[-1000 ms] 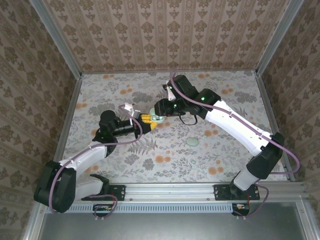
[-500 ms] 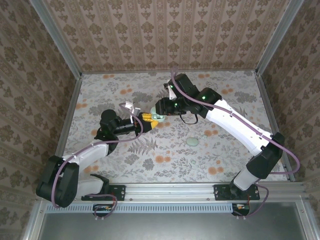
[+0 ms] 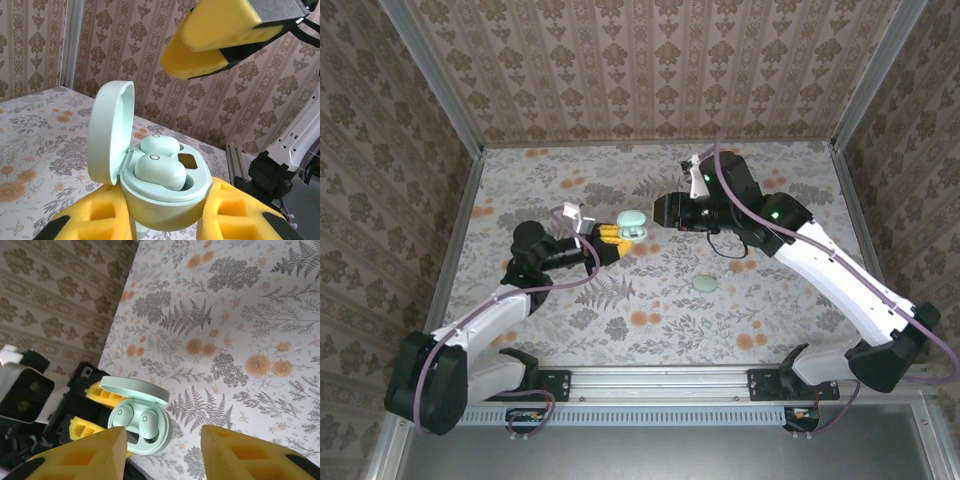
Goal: Insert the wireless bluetooth earbuds into the charging case
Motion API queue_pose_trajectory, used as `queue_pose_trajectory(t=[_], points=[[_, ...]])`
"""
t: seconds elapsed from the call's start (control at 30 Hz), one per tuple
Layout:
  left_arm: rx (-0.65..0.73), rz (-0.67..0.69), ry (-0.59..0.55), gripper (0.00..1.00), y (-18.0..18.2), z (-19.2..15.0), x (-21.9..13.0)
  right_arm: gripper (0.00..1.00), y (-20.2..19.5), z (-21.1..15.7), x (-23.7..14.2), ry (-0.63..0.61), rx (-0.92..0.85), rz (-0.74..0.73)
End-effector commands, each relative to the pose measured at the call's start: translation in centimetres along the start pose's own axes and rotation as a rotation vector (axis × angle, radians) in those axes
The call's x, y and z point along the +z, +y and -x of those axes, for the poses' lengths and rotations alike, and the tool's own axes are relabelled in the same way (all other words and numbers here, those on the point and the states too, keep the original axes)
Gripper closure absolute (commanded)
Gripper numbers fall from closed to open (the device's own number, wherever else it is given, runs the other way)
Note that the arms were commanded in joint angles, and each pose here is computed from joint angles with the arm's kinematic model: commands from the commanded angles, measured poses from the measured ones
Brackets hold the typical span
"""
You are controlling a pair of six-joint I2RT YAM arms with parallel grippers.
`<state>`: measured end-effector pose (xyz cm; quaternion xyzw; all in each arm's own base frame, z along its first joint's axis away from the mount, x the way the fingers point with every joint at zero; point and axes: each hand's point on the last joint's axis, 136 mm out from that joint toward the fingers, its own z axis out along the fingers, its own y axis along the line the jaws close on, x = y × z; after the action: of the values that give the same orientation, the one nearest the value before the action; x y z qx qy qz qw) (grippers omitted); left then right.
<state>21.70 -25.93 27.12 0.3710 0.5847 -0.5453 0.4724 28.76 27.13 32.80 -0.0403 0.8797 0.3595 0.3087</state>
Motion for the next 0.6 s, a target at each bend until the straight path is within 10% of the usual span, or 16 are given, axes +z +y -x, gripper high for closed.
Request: queue_pose_trajectory(t=[0.0,0.57], points=[[0.076,-0.009,-0.024,0.87,-0.8,1.9,-0.2,0.53,0.7,0.2,0.5,-0.018,0.048,0.067],[0.150,-0.016,-0.048,0.87,-1.9,3.3,-0.6,0.57,2.4,2.1,5.0,0.062,0.137,0.244]])
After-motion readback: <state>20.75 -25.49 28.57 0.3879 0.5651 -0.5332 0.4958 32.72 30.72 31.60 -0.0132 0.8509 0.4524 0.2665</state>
